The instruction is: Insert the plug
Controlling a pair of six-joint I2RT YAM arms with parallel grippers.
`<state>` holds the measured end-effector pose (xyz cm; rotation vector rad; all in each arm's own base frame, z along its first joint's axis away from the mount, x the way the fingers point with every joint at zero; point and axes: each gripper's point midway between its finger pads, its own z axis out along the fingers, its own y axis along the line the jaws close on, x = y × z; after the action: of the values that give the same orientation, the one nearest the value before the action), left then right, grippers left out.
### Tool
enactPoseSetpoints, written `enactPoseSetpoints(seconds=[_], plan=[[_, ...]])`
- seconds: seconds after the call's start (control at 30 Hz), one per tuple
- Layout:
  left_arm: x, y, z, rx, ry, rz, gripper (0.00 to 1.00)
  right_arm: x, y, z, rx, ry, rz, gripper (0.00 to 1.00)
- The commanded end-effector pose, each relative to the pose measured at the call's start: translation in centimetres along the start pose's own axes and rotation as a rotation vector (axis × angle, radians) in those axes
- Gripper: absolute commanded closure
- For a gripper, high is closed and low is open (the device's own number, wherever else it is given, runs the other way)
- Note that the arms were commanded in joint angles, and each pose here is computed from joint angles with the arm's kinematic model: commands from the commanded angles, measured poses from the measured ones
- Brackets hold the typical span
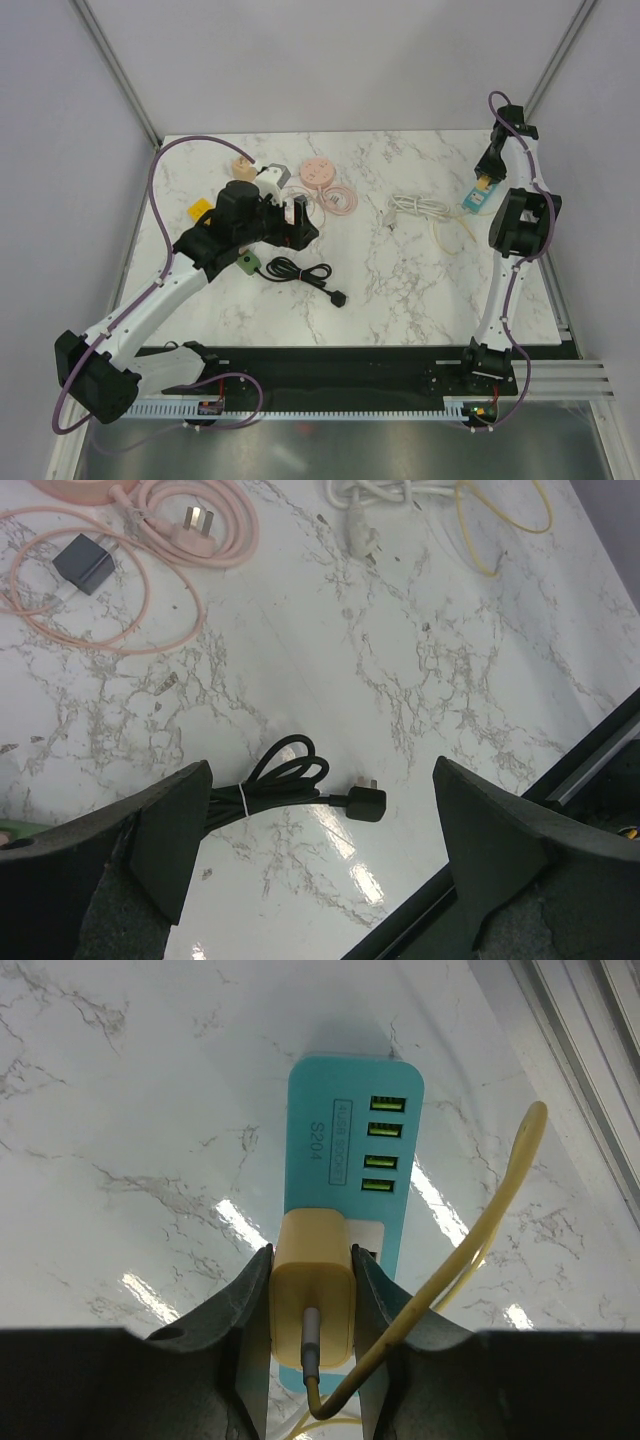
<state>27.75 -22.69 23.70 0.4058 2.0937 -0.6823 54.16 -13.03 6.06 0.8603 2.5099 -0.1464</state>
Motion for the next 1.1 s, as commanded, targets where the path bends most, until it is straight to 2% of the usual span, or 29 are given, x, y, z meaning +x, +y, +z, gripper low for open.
enactPoseSetpoints(seconds=[0.0,0.4,0.5,0.53,0.57,0.6,0.63,0.83,0.93,1.07], plan=[[-0.7,0.7,-0.3,-0.025,-0.028,0.027,0.02,6.8,-0.2,4.8,0.072,0.190,-0.066,1.00],[-0.7,0.8,-0.3,-0.027,-0.029,0.021,0.02,9.4,0.3,5.4,0.008,0.272,-0.085,1.00],[-0.7,0.4,-0.4,-0.011,-0.035,0.017,0.02,8.6,0.3,4.6,0.010,0.249,-0.079,0.87],[-0.8,0.4,-0.4,-0.009,-0.036,0.017,0.02,8.0,0.5,4.0,0.002,0.231,-0.072,0.76],[-0.8,0.4,-0.4,-0.009,-0.036,0.017,0.02,7.4,0.7,3.5,-0.010,0.218,-0.068,0.70],[-0.8,0.3,-0.5,-0.007,-0.039,0.014,0.02,6.8,1.1,2.9,-0.030,0.204,-0.066,0.57],[-0.8,0.3,-0.5,-0.005,-0.038,0.010,0.02,6.3,1.2,2.4,-0.035,0.190,-0.058,0.53],[-1.7,-1.4,-1.2,0.066,-0.056,-0.022,0.03,1.7,1.3,-3.7,-0.064,0.039,-0.016,0.33],[-2.4,-2.2,-2.1,0.096,-0.076,-0.029,0.03,0.8,1.2,-6.0,-0.085,0.003,-0.014,0.27],[-3.1,-2.9,-3.6,0.117,-0.112,-0.040,0.04,1.5,0.9,-8.3,-0.099,0.003,-0.005,0.23]])
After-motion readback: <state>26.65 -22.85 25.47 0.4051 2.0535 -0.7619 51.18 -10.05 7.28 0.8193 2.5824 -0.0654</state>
